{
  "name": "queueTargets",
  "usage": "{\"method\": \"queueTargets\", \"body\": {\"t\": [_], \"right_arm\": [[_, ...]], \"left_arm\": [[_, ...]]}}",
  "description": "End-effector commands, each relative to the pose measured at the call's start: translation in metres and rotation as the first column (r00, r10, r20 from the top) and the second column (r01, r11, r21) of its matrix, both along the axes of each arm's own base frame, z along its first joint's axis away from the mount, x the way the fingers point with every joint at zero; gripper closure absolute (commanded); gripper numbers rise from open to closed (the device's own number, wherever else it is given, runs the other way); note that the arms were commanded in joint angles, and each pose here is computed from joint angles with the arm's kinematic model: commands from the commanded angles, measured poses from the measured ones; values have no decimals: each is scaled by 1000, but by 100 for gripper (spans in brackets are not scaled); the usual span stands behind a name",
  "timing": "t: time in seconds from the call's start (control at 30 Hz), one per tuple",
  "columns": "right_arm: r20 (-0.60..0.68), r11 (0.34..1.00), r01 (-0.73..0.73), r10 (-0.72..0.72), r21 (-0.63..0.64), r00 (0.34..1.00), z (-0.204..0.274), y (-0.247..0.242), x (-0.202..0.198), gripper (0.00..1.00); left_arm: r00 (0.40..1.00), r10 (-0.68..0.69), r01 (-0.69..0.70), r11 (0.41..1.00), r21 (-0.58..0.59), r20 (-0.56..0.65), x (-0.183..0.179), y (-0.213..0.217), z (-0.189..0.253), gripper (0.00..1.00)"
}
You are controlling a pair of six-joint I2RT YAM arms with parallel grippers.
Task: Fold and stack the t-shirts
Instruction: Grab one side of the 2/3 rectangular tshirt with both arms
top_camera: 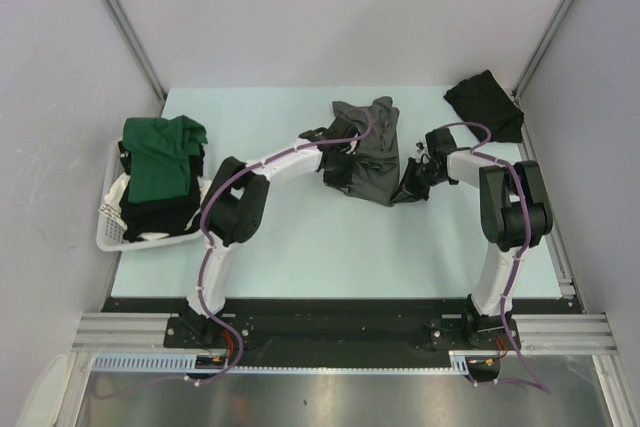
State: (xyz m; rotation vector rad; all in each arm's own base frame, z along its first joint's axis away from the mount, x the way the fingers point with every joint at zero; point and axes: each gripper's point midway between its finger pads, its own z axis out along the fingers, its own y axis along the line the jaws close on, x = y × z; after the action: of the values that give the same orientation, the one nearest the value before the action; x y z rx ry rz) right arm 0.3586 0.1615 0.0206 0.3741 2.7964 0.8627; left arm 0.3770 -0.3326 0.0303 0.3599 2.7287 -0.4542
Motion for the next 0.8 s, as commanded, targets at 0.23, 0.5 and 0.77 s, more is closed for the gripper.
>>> {"method": "queueTargets", "body": {"t": [0.23,0.5,0.77], "right_arm": [[79,1000,1,-1,2,997,18,-3,12,100],[154,999,23,-27,29,988,55,-13,28,100],[276,1000,20,-19,1,961,99,-19,56,100]], "left_arm": [[997,8,-7,1000,-20,71,12,3,37,100],[991,0,4,1000,-24,133,25,-1,64,100],[969,-7,13,1000,-23,246,45,-1,109,100]]}}
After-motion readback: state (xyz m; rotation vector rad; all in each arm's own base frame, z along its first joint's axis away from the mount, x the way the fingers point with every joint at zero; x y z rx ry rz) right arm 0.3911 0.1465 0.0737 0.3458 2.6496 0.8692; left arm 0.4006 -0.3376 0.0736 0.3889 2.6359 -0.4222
